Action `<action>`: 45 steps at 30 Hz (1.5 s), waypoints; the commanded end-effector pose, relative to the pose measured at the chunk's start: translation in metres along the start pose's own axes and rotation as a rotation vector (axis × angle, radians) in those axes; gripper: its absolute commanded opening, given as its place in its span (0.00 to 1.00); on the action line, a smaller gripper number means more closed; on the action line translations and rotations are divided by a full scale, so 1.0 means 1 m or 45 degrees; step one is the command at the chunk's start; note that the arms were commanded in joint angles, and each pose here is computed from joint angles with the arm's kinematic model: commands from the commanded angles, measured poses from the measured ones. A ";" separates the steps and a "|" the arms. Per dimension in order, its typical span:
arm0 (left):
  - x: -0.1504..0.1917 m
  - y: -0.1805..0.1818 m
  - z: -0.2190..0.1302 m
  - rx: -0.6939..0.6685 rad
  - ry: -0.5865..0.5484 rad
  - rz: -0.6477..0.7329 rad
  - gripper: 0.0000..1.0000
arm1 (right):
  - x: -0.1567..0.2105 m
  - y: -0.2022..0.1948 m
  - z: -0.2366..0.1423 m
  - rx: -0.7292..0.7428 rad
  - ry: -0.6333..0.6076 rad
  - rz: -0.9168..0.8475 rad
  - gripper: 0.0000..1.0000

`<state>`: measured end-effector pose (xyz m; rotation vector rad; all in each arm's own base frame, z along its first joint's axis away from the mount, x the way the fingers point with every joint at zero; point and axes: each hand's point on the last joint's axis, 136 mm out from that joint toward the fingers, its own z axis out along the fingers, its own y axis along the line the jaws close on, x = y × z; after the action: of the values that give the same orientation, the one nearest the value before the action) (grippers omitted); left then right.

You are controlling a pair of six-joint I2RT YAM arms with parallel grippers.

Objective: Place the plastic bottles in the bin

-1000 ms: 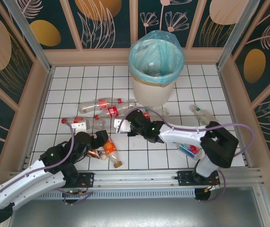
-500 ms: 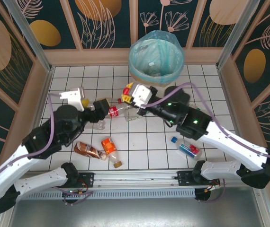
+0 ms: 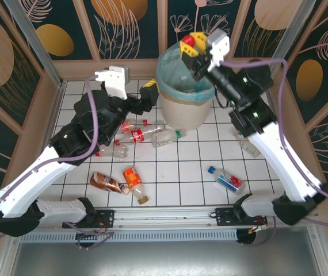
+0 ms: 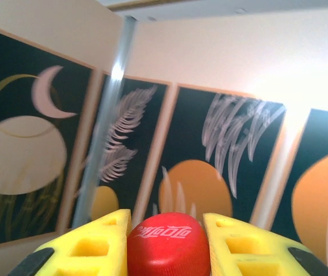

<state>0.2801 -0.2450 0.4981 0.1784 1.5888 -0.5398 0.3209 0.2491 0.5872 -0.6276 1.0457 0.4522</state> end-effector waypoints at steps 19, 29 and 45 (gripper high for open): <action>0.070 -0.025 0.037 0.116 0.173 -0.097 0.92 | 0.226 -0.052 0.061 0.018 0.402 0.477 0.28; 0.081 -0.022 0.036 0.112 0.196 -0.106 0.92 | 0.279 -0.042 0.061 0.004 0.553 0.573 0.48; 0.084 -0.017 0.036 0.087 0.188 -0.075 0.93 | 0.255 -0.043 0.060 -0.016 0.517 0.524 0.51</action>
<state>0.2959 -0.2992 0.4122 0.2502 1.7555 -0.6386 0.5095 0.2698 0.3551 -0.4910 1.6480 0.7117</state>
